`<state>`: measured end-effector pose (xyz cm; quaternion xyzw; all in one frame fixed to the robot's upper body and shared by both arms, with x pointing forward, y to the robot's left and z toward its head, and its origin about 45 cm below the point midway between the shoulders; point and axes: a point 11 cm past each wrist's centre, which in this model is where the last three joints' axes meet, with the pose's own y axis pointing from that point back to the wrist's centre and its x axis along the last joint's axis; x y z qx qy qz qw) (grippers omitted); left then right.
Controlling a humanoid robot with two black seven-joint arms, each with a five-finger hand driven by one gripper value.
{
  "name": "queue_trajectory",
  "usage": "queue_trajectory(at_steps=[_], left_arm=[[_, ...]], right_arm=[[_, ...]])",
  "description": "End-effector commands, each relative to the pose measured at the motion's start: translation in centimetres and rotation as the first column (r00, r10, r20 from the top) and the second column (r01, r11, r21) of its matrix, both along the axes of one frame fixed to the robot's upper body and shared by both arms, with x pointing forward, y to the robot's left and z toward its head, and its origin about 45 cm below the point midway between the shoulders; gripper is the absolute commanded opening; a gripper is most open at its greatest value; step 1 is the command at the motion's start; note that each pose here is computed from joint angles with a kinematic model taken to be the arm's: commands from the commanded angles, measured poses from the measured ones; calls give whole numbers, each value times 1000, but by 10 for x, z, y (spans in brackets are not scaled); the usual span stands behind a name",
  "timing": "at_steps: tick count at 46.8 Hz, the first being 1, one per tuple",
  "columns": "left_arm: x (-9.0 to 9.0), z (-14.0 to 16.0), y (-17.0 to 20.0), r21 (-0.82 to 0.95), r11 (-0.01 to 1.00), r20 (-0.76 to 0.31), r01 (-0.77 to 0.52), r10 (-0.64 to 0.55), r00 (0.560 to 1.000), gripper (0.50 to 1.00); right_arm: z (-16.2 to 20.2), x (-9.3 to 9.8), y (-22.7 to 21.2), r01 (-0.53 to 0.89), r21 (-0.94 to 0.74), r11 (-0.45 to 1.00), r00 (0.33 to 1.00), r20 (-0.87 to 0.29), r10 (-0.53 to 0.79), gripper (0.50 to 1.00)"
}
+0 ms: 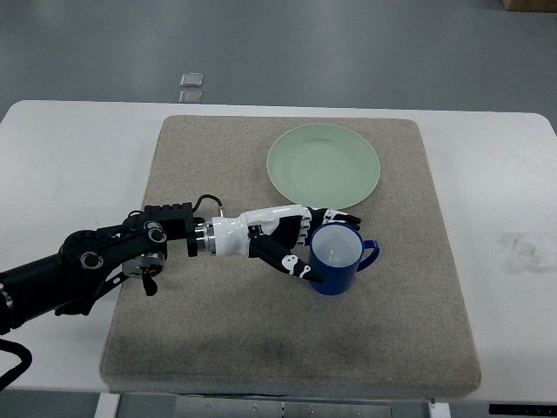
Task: Place cup left of plate with left hand
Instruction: 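Wrap the left hand fingers around the blue mug body, then slide the blue mug with the left hand past the plate, farther from robot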
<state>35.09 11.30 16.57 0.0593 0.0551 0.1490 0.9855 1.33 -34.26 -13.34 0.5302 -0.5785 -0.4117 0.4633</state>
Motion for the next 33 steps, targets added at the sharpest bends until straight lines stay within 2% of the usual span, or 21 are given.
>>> queue_trajectory(at_steps=[1,4,8,11,13,33], left_arm=[[1,-2,0,3,1000,-3,-5,5,1000,814],[1,-4,-4,2,1000,-7,-6,6,1000,806],[3,-7,-3,7,1000,-10,-14,14,1000,767],[2,-6,-5,5,1000,-11,-12,12,1000,699],[3,-6,-4,5,1000,-10,-14,14,1000,673],[10,5,-5,-31,999,-2,-34,33,999,675]], right_arm=[[0,0,0,0,0,1000,1000,0,0,932],[0,0,0,0,0,1000,1000,0,0,932],[0,0,0,0,0,1000,1000,0,0,932],[0,0,0,0,0,1000,1000,0,0,932],[0,0,0,0,0,1000,1000,0,0,932],[0,0,0,0,0,1000,1000,0,0,932]])
